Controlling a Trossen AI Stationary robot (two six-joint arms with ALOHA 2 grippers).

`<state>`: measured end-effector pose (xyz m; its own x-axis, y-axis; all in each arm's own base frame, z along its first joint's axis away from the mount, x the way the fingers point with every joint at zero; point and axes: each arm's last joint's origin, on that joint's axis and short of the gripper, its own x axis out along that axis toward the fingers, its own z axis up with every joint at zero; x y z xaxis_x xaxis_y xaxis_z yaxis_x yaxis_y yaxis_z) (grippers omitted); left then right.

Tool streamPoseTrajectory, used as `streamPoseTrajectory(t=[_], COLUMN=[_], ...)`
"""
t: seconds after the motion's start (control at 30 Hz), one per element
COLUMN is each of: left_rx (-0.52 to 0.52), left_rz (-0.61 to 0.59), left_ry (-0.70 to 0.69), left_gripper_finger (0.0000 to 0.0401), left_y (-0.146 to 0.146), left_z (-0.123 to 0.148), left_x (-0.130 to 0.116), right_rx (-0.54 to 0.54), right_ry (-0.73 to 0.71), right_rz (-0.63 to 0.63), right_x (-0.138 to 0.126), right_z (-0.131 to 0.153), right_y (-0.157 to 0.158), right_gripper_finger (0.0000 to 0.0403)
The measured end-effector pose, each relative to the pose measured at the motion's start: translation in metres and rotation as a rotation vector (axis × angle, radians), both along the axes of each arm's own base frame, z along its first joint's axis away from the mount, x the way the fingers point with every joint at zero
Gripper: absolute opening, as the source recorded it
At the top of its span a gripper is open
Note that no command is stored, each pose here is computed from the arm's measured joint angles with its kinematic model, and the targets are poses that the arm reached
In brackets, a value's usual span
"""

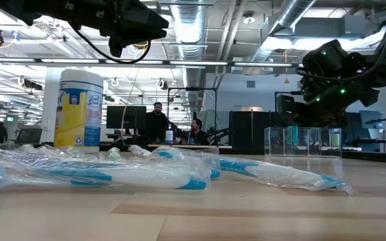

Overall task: Pick & Place toothbrushing station
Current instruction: Put the left mouthwash into the middle transparent organizer

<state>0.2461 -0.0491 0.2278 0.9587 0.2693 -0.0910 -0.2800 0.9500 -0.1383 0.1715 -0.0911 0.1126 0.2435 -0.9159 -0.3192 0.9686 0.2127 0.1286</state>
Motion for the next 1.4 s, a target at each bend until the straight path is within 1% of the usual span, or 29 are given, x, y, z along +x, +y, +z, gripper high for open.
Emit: streamPoseTrajectory(t=[0.83,1.2,1.3,1.4], left_rx=[0.000,0.000,0.000,0.000], left_rz=[0.000,0.000,0.000,0.000], left_ry=[0.000,0.000,0.000,0.001], left_gripper_finger=[0.0106,0.0106,0.0106,0.0106], left_y=[0.0000,0.0000,0.0000,0.0000], left_z=[0.0000,0.0000,0.0000,0.0000], left_x=[0.0000,0.0000,0.0000,0.0000], right_rx=[0.004,-0.030,-0.031,-0.033], right_ry=[0.023,0.011,0.009,0.009], right_rz=[0.032,0.051,0.049,0.050], right_x=[0.0010,0.0029,0.0028,0.0029], right_z=[-0.0013,0.0027,0.0028,0.0032], right_y=[0.0028,0.0021,0.0016,0.0015], right_gripper_finger=[0.0098,0.0098,0.0107,0.0128])
